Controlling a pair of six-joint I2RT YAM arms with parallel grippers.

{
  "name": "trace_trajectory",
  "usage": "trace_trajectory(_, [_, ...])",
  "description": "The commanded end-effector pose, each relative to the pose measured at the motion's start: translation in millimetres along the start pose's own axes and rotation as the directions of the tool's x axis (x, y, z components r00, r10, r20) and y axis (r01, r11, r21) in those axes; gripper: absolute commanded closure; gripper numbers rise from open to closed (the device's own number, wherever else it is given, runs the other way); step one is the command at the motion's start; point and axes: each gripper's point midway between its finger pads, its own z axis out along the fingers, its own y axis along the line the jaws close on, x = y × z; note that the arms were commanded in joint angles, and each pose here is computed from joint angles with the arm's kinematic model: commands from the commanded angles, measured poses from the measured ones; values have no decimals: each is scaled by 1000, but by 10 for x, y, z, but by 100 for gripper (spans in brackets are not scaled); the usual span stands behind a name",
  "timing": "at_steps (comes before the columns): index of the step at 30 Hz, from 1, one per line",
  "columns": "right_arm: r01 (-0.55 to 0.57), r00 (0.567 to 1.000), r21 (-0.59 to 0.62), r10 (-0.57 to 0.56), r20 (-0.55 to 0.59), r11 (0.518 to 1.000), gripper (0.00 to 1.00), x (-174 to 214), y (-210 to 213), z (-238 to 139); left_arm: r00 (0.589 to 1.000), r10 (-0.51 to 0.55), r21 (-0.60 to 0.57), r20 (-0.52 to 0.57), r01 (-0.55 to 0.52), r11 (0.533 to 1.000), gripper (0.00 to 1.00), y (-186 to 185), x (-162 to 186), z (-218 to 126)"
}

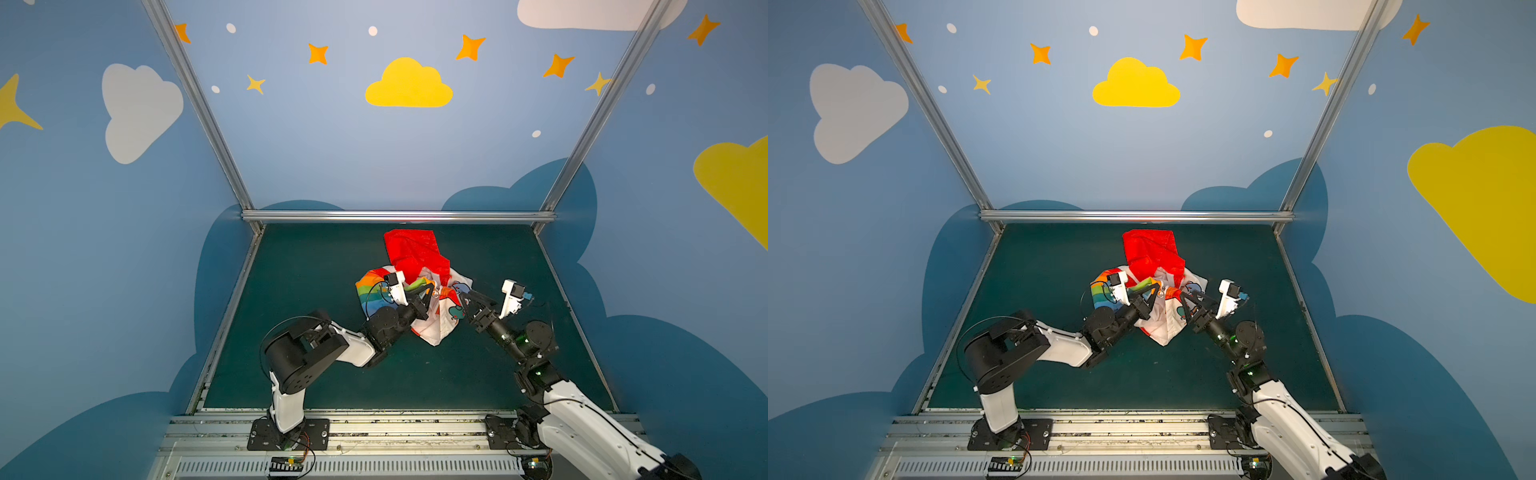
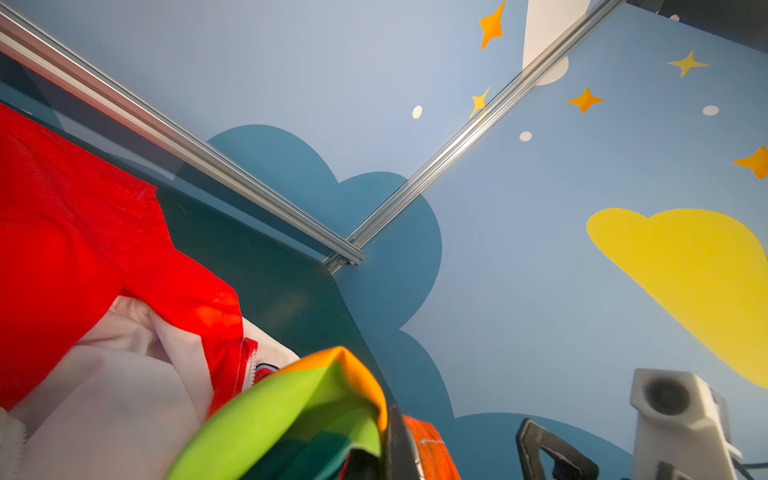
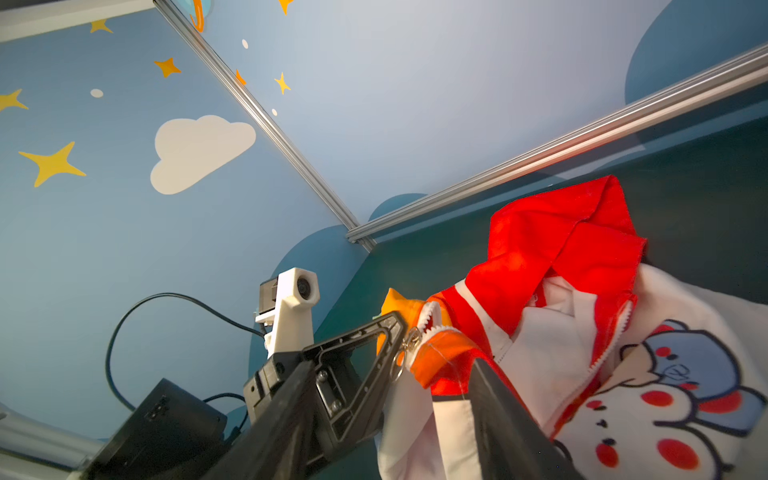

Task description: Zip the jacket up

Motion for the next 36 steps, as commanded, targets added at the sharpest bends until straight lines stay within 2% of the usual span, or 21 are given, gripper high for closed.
trace_trajectory(1, [193, 971, 69, -181, -155, 979, 43, 236, -143, -91, 998, -60, -15, 5, 61, 998, 97, 27, 4, -35])
trace_trajectory(3, [322, 926, 50, -303, -226, 946, 46, 272, -131, -111, 997, -80, -33, -8, 80, 996, 97, 46, 26, -51])
trace_trajectory(5, [454, 853, -11, -438, -284, 891, 49, 300, -82, -103, 997, -77, -45, -3, 77, 996, 97, 47, 13, -48])
trace_trajectory(8, [619, 720, -101, -614, -323, 779, 52, 309, -21, -60, 997, -76, -32, 11, 76, 997, 97, 5, -25, -25])
trace_trajectory(10, [708, 621, -175, -721, -308, 685, 54, 333, 57, -21, 996, -83, -30, 14, 84, 996, 97, -2, -27, -9])
trace_trajectory(12, [778, 510, -256, -814, -277, 574, 54, 390, 152, 7, 995, -97, -29, 14, 97, 995, 97, 1, -22, -10])
trace_trajectory(15, [793, 414, -362, -870, -268, 489, 55, 479, 242, 36, 989, -148, -69, 3, 147, 987, 97, 85, 17, -39])
trace_trajectory(17, [782, 376, -425, -889, -262, 456, 58, 533, 297, 57, 984, -180, -101, -8, 179, 979, 97, 135, 42, -71])
trace_trajectory(22, [757, 320, -512, -913, -251, 406, 78, 572, 405, 148, 981, -188, -130, -46, 180, 975, 97, 120, 64, -137])
trace_trajectory(24, [751, 290, -534, -921, -262, 388, 81, 607, 411, 173, 982, -180, -139, -57, 170, 976, 97, 115, 58, -175])
trace_trajectory(27, [758, 242, -551, -935, -261, 350, 76, 642, 402, 202, 981, -181, -151, -68, 169, 974, 97, 105, 50, -232])
trace_trajectory(32, [778, 187, -557, -953, -237, 291, 69, 666, 413, 264, 974, -206, -156, -94, 190, 969, 97, 80, 74, -291])
trace_trajectory(36, [798, 159, -547, -963, -217, 255, 57, 662, 421, 325, 971, -216, -144, -105, 200, 969, 97, 34, 79, -292])
